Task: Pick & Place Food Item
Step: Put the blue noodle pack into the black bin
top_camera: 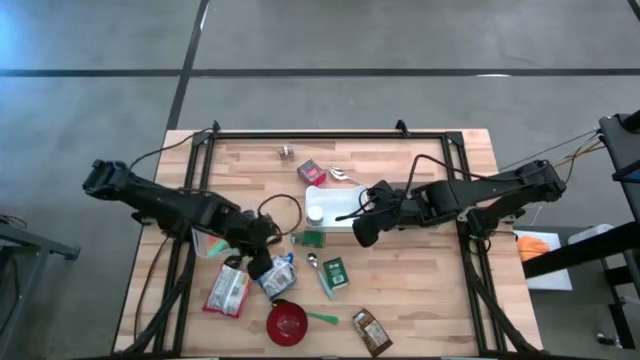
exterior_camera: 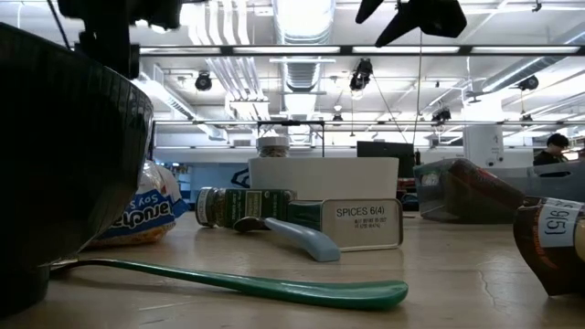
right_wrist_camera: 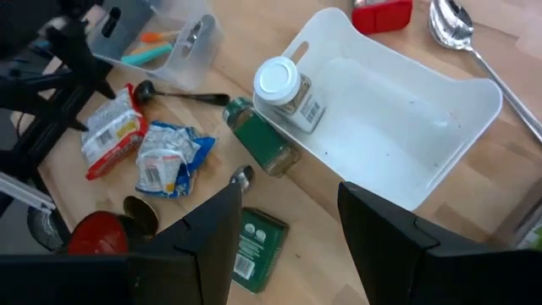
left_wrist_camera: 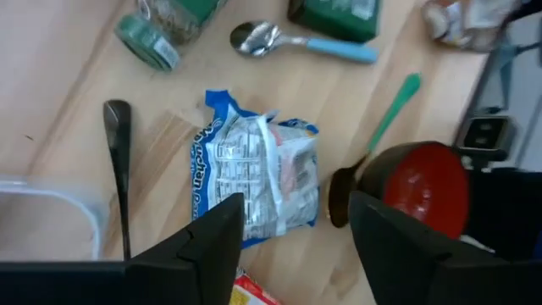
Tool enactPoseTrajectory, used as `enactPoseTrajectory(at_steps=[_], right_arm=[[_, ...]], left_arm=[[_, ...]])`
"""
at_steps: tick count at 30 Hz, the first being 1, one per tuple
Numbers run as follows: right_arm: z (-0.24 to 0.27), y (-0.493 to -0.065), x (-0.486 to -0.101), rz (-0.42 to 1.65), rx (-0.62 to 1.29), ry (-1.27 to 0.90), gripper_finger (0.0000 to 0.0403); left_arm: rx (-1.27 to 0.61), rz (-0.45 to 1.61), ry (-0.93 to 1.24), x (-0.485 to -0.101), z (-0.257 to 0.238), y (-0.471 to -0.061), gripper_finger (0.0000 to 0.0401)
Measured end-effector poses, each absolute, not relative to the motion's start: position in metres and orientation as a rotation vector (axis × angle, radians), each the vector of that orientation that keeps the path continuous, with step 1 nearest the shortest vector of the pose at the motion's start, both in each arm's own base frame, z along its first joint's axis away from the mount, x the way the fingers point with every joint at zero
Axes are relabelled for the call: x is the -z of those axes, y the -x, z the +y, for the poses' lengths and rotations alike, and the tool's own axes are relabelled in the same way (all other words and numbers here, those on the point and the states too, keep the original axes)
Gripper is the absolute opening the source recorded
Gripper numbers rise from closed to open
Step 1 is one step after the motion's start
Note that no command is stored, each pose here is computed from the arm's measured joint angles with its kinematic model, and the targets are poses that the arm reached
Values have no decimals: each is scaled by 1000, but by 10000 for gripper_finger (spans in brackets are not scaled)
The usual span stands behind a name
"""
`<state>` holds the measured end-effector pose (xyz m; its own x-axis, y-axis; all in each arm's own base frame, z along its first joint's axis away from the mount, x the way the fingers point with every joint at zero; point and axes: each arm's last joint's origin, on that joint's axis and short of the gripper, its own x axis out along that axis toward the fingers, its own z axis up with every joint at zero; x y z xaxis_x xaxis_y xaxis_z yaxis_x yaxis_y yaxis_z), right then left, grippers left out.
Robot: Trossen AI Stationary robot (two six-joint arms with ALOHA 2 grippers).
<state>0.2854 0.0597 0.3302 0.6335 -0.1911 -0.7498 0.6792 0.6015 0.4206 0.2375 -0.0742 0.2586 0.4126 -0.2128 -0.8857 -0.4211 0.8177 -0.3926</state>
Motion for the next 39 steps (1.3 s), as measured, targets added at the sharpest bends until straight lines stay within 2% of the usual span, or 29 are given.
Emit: enactPoseTrajectory(at_steps=[7, 12, 20, 30, 33, 39], right_arm=[[66, -280, -334, 685, 561, -788, 196], [71, -278, -336, 686, 542, -782, 196], [74, -276, -337, 697, 515, -758, 196], [85, -271, -336, 729, 483, -731, 196], [87, -270, -336, 733, 474, -726, 196], [89, -269, -336, 737, 470, -722, 196]], left_arm=[[-58, 1193, 614, -231, -85, -266, 183], [-17, 1218, 625, -212, -86, -284, 182], [-62, 1317, 608, -178, -79, -298, 181], [-53, 1344, 551, -165, -79, -302, 175], [-42, 1339, 541, -166, -79, -302, 147], [-45, 1337, 535, -167, -79, -302, 52]])
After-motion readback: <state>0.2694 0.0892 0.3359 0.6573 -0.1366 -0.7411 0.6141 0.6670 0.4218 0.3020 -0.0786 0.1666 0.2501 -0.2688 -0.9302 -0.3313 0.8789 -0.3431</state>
